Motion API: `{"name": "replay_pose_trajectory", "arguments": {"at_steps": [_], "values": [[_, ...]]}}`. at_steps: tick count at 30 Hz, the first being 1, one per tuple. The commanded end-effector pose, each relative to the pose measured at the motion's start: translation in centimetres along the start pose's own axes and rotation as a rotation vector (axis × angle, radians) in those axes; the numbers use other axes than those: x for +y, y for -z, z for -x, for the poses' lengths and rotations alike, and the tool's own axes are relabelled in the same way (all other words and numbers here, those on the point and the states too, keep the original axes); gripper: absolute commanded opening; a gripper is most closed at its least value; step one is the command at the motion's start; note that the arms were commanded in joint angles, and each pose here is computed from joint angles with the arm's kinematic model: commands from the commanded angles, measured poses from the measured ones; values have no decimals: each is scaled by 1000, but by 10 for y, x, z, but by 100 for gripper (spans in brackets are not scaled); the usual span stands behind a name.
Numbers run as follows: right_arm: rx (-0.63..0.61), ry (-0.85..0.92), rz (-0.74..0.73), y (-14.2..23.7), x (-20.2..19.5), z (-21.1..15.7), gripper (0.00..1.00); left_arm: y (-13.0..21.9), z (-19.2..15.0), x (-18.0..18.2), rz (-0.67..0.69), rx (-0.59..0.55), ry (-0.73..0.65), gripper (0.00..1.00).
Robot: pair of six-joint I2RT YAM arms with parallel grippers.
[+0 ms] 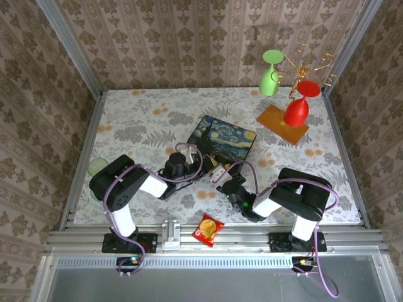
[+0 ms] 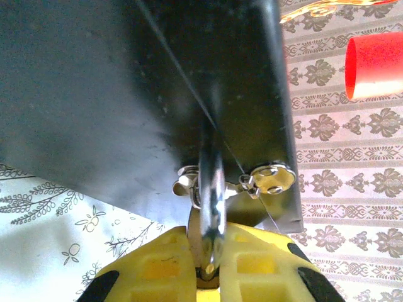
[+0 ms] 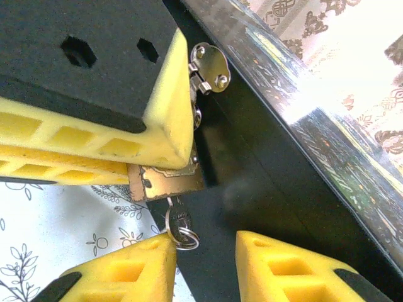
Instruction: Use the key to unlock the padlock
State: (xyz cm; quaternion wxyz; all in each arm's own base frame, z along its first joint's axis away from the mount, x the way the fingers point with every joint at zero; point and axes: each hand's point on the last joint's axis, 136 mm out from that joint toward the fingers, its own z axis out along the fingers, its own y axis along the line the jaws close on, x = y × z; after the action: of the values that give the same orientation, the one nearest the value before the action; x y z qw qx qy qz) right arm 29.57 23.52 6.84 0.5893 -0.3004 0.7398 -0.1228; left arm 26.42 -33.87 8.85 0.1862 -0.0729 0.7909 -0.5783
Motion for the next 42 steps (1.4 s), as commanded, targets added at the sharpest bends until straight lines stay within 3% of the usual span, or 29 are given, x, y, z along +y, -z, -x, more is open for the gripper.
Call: {"name": "replay_pose_trajectory", "arguments": {"at_steps": [1, 12, 18, 24, 30, 42], "values": [[1, -7, -57, -4, -4, -3, 31, 2, 3, -20, -57, -4, -57, 0], [-65, 33, -28, -11, 3, 15, 32, -4, -6, -23, -60, 19, -55, 0], [-64, 4, -10, -13, 0, 15, 16, -4, -7, -22, -60, 14, -50, 0], [-39, -21, 5, -11, -3, 6, 7, -3, -6, -24, -57, 11, -58, 0], [-20, -98, 152, -3, 11, 4, 2, -1, -8, -16, -37, 9, -55, 0], [100, -434, 403, 19, 14, -19, 0, 0, -13, 9, 20, 8, -60, 6]]}}
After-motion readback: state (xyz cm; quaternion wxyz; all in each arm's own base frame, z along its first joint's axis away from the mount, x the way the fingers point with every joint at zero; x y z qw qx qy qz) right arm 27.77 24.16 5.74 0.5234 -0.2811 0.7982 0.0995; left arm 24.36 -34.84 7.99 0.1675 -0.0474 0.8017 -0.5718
